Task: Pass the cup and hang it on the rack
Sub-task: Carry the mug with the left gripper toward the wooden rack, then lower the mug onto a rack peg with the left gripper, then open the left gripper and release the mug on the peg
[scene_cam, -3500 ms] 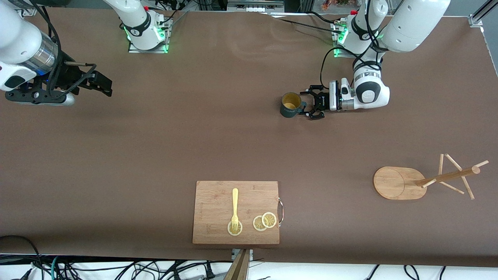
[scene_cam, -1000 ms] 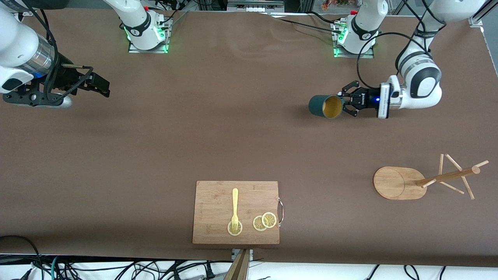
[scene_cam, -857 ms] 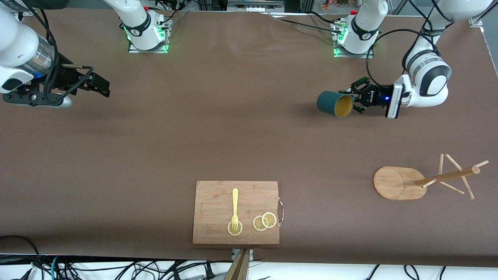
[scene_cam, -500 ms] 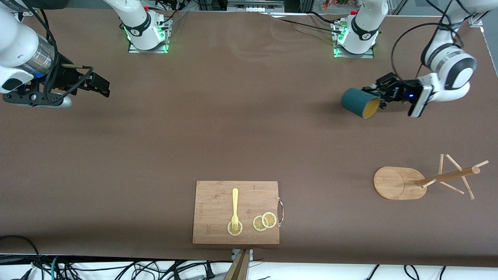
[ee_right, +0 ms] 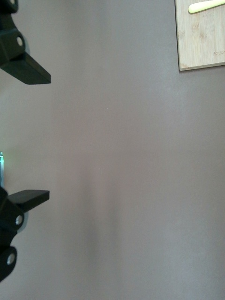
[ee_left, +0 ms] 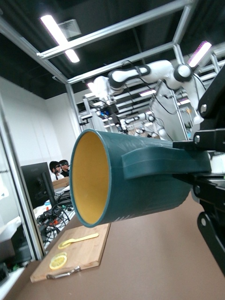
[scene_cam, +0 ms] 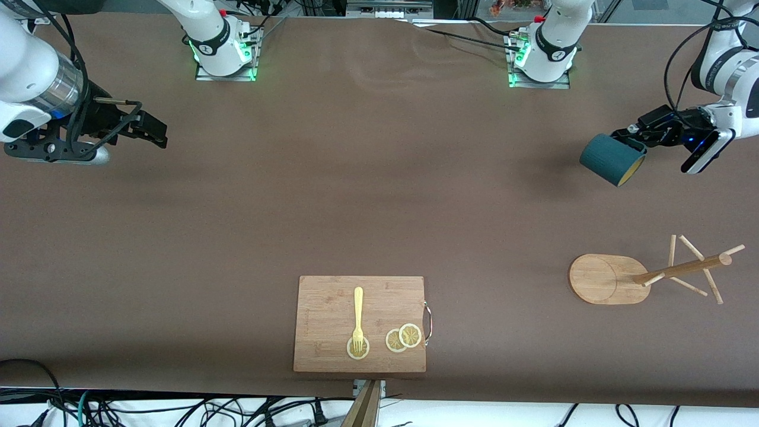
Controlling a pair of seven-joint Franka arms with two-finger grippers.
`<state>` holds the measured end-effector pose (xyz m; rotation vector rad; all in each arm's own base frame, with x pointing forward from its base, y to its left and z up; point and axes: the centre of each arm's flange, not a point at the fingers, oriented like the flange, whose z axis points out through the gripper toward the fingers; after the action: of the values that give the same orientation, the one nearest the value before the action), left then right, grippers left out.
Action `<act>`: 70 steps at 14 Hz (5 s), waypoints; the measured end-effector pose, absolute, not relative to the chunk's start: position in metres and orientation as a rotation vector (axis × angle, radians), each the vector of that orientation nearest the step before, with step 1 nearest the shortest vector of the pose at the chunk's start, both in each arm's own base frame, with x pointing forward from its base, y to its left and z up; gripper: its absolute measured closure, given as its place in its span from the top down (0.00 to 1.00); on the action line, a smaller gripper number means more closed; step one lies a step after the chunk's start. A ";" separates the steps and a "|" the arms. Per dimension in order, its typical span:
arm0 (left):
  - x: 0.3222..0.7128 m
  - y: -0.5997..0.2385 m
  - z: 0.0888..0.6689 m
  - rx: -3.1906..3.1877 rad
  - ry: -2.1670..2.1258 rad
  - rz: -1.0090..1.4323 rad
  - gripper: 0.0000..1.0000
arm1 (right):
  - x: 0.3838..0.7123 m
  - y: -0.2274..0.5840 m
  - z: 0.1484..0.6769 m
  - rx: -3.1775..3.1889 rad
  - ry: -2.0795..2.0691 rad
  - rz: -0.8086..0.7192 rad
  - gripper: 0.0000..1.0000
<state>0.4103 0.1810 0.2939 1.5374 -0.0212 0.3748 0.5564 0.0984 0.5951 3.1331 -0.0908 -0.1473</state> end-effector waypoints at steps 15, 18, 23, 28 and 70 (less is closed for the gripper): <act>0.460 0.260 0.275 1.415 0.245 0.241 0.20 | 0.556 0.098 0.595 3.133 -0.090 -0.147 1.00; 0.477 0.273 0.271 1.378 0.262 0.255 0.20 | 0.556 0.098 0.595 3.133 -0.090 -0.148 1.00; 0.493 0.284 0.251 1.350 0.270 0.270 0.20 | 0.556 0.098 0.595 3.133 -0.090 -0.147 1.00; 0.505 0.288 0.237 1.305 0.288 0.294 0.20 | 0.556 0.098 0.595 3.133 -0.090 -0.147 1.00; 0.475 0.357 0.279 1.564 0.126 0.149 1.00 | 0.556 0.098 0.595 3.133 -0.090 -0.148 1.00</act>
<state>0.4750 0.3574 0.2786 1.5635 0.1260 0.1490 0.5564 0.0982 0.5952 3.1331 -0.0899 -0.1477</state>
